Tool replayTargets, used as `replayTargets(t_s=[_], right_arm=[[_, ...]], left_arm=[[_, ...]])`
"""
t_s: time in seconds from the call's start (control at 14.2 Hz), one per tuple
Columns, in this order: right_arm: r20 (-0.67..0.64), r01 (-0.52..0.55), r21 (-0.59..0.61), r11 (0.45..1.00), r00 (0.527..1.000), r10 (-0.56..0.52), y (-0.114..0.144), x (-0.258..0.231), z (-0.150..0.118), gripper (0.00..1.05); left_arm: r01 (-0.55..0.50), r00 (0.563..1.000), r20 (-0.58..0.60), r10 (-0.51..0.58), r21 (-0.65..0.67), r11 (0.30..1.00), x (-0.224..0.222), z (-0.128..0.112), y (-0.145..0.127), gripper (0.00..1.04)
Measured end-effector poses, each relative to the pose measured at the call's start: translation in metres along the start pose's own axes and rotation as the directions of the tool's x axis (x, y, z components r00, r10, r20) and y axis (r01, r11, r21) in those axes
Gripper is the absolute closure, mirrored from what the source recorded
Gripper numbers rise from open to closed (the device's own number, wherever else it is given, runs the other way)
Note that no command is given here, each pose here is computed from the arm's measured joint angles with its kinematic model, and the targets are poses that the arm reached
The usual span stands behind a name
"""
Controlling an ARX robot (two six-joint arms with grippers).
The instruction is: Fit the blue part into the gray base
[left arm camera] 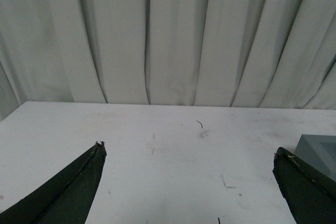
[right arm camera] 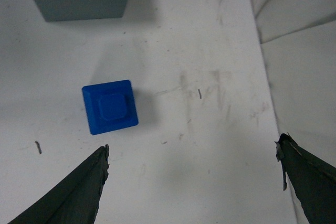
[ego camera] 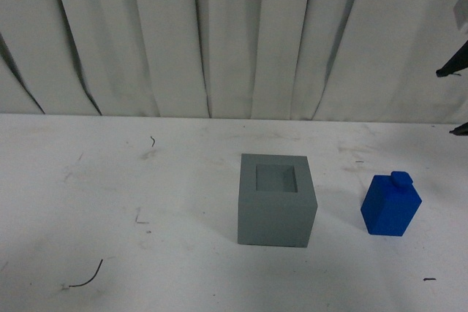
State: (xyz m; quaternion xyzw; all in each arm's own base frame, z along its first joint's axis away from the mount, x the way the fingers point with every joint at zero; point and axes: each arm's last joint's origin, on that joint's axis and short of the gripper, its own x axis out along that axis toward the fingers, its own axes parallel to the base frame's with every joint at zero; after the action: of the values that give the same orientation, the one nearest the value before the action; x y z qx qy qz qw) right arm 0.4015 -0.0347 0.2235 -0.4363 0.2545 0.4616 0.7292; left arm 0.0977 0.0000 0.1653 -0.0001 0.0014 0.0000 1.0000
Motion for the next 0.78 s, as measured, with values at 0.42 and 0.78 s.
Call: replayTargets(t_s=[0.42,0.78], right_arm=[[-0.155,-0.223,-0.073,0.972,0.965,0.210,0.012,0.047,-0.003,0.06],[-0.190,-0.314,-0.080,0.946,0.936,0.295,0.017,0.088,0.008,0.06]], left_arm=[[0.000,1.000,0.000,0.000,0.000,1.000,0.000,0.000,0.000,0.07],[0.000,1.000,0.000,0.000,0.000,1.000,0.000,0.000,0.000,0.07]])
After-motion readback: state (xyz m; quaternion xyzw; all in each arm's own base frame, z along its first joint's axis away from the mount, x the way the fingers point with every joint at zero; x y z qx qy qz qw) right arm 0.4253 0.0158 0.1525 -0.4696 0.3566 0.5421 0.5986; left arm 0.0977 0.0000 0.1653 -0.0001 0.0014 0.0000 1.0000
